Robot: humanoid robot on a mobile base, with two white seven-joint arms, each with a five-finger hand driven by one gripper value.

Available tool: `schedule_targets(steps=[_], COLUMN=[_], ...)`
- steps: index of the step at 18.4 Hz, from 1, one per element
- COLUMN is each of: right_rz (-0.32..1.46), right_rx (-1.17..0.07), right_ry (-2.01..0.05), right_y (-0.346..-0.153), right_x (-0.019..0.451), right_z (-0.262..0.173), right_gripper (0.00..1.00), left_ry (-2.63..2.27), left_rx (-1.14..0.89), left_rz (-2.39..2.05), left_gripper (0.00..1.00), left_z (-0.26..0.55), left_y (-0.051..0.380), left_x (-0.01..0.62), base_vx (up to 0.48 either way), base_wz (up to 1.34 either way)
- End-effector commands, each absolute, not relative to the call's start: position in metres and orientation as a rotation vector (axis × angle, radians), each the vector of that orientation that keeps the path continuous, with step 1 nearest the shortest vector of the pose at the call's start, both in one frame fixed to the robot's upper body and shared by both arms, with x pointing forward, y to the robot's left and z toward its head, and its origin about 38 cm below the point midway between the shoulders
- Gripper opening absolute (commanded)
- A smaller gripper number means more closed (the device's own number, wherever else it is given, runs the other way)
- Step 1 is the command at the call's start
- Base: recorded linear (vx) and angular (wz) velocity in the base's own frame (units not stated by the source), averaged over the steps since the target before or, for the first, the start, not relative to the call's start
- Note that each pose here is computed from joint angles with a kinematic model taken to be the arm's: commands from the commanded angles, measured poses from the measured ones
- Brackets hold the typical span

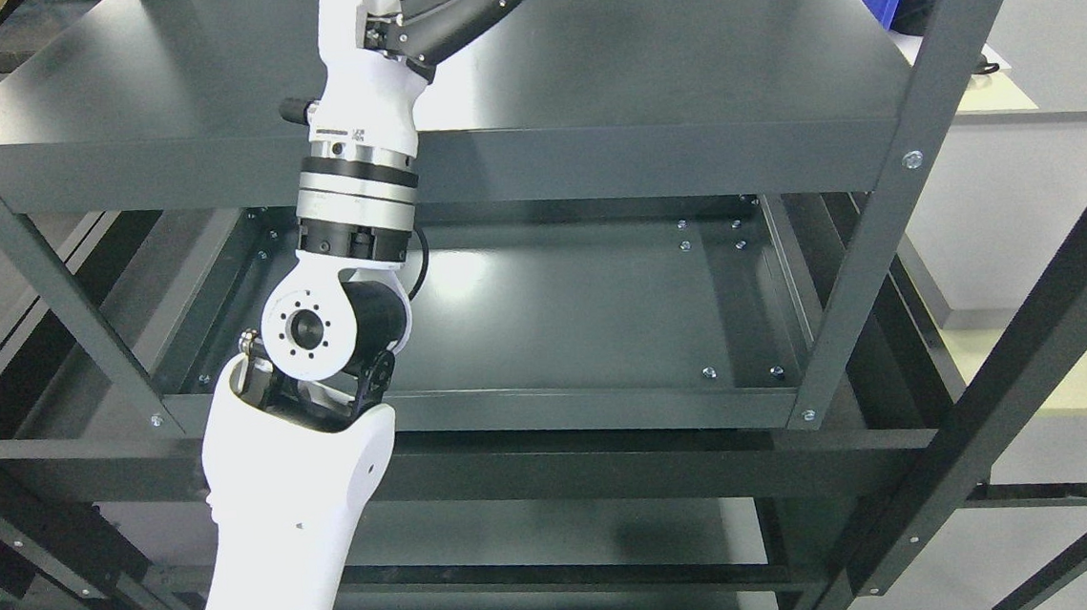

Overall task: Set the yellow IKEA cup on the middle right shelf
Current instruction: 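Reach the left hand onto the shelf and set the cup down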

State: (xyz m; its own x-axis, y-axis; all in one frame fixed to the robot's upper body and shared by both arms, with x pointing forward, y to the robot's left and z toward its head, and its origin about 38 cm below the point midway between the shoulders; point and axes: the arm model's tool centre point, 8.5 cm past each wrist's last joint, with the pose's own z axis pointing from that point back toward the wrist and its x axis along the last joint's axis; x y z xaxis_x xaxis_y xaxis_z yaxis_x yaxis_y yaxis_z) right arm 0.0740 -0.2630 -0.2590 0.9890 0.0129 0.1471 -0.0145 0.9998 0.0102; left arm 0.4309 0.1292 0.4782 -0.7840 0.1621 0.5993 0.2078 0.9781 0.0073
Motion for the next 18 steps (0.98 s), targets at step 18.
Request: schedule_targets(steps=[18], right_rz=[-0.008], right_rx=[-0.216], right_ry=[-0.138], right_y=[-0.291], right_x=[0.067], right_z=[-0.257], right_gripper=[0.99], left_ry=[-2.031], left_rx=[0.016], left_rz=[0.276], left_gripper=[0.00], left_z=[0.482], left_y=[0.186], left_x=[0.497], base_vx=[0.000], base_wz=[0.00])
